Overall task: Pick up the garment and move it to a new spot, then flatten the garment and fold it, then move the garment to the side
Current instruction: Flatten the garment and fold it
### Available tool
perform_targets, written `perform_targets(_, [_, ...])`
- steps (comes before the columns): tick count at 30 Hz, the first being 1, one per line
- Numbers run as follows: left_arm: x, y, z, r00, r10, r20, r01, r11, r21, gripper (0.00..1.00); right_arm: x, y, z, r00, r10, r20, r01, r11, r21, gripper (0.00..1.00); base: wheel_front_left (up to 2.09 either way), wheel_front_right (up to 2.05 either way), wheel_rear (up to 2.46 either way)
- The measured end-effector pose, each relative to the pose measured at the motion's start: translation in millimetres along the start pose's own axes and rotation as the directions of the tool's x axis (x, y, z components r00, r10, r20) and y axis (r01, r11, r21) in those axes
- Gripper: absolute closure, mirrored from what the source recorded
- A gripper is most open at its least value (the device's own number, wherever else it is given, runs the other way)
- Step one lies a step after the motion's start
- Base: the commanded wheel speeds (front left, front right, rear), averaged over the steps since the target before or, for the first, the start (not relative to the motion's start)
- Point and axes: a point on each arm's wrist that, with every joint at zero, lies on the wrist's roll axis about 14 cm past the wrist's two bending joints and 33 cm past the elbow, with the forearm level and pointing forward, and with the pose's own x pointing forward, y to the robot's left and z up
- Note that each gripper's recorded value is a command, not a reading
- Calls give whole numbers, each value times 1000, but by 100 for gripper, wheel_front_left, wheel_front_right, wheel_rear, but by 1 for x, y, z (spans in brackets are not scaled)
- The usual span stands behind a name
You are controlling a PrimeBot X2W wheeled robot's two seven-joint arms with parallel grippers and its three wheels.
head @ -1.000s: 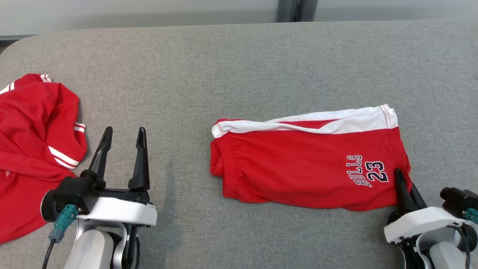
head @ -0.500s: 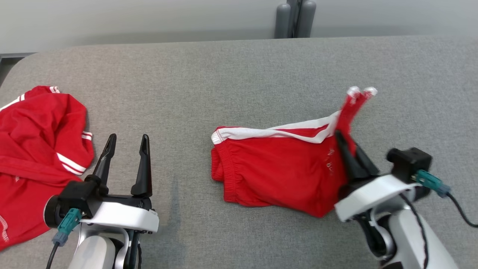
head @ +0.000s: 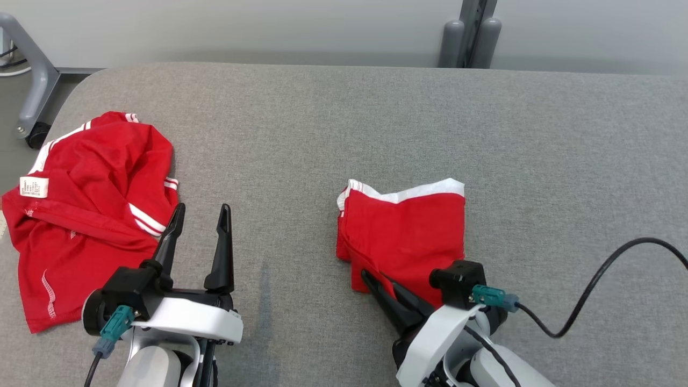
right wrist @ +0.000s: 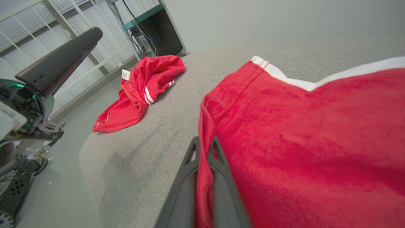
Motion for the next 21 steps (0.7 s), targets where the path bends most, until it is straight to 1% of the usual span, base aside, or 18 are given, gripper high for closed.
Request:
perform_targets(1, [-1, 1, -1, 1000, 2, -2, -2, 1000, -2, 0, 0, 1, -4, 1000, 3, -10, -3, 1000, 8, 100, 0, 0, 0])
perform_targets(2, [-1, 1, -2, 1000, 4, -4, -4, 1000, -5, 0, 0, 1, -6, 1000, 4, -14, -4, 1000, 6, 85, 0, 0, 0])
perform_targets(3, [-1, 1, -2, 1000, 3, -5, -3, 1000, -6, 0, 1, 1, -6, 1000, 5, -13, -5, 1000, 3, 19, 0, 0, 0])
perform_targets(4, [-1, 1, -2, 1000, 3, -5, -3, 1000, -6, 0, 1, 1, -6, 1000, 5, -13, -5, 1000, 3, 0, 0, 0, 0])
perform_targets(11, [-1, -4, -3, 1000, -13, -4, 13, 1000, -6, 0, 1, 2, 14, 997, 12, 72, -10, 999, -34, 0, 0, 0, 0])
perform_targets(13, [0, -5, -3, 1000, -18, -4, 18, 1000, -4, 0, 0, 1, 27, 993, 8, 119, -3, 999, -46, 0, 0, 0, 0])
perform_targets(17, [-2, -8, -3, 1000, -26, -7, 26, 1000, -1, 0, -10, -20, 54, 974, -58, 219, 74, 995, -64, 0, 0, 0, 0])
perform_targets(21, [-3, -9, -1, 999, -32, -2, 32, 999, 6, 0, -31, -54, 74, 942, -170, 291, 196, 979, -63, 0, 0, 0, 0])
